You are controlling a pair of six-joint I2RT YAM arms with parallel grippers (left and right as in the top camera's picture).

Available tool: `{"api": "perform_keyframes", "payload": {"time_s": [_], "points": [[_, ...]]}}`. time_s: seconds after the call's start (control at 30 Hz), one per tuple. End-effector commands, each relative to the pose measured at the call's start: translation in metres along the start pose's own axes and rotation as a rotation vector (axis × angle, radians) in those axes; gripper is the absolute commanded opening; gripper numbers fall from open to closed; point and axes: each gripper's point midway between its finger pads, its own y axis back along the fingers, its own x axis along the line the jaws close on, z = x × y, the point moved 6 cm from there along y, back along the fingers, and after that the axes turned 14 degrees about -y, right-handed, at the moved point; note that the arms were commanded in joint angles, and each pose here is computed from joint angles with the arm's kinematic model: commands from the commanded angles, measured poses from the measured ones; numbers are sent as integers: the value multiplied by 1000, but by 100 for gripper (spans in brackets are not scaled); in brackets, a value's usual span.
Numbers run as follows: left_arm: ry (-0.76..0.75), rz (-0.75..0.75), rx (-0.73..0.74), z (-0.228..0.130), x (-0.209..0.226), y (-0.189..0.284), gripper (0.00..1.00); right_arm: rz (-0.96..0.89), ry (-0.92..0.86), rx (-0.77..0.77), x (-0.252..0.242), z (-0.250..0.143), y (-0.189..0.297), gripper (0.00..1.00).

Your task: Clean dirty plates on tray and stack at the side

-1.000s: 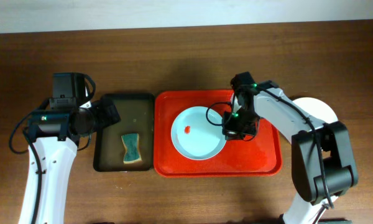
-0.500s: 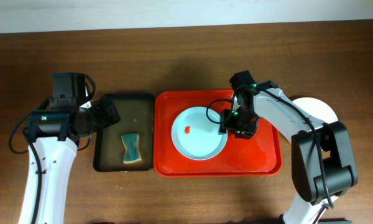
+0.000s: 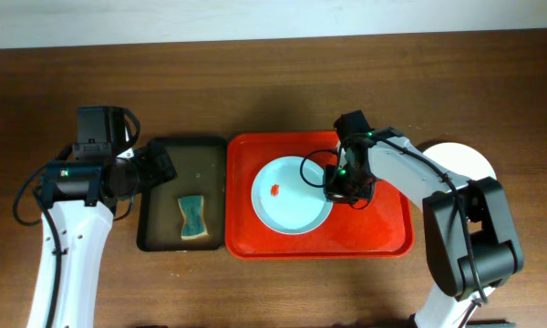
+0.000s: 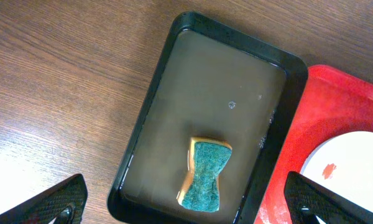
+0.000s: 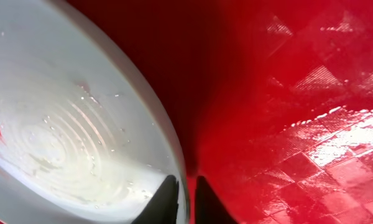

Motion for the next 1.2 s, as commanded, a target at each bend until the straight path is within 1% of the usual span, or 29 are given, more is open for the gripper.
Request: {"api": "perform_keyframes", "payload": {"time_s": [0.0,0.3,0.37,0.4,0.47,0.53,0.6,0.63,0.67,0.7,0.73,0.77,0.8,0.87,0.93,1.13,1.17], "points": [[13,-7,-7,1,0,2,99,5,20,-20,3,-1,5,4],[13,-7,-7,1,0,2,99,-10,31,-35,2,0,5,4],[13,-7,-7,1,0,2,99,-12,32,-41,2,1,5,17],[13,-7,-7,1,0,2,99,-13,31,-38,1,1,5,26],[13,-7,-7,1,0,2,99,-16,33,-31,2,-1,5,32],[13,-7,-7,1,0,2,99,0,32,-36,5,-3,14,34],[13,-7,-7,1,0,2,99,-5,41,-49,6,-3,15,39],[13,-7,-7,1,0,2,99,-10,45,-54,6,-3,14,40],[13,-7,-7,1,0,2,99,-11,50,-58,7,-3,14,36],[13,-7,-7,1,0,2,99,-13,52,-65,8,-2,14,29],[13,-7,-7,1,0,2,99,-12,52,-69,8,-1,14,18],[13,-7,-7,1,0,2,99,-16,52,-72,8,-1,14,16],[13,-7,-7,1,0,2,99,-18,52,-74,8,-1,14,14],[13,-7,-7,1,0,2,99,-27,54,-88,7,1,14,14],[13,-7,-7,1,0,2,99,-34,53,-95,6,2,14,9],[13,-7,-7,1,0,2,99,-37,54,-99,4,3,10,8],[13,-7,-7,1,0,2,99,-39,55,-102,4,3,10,4]]}}
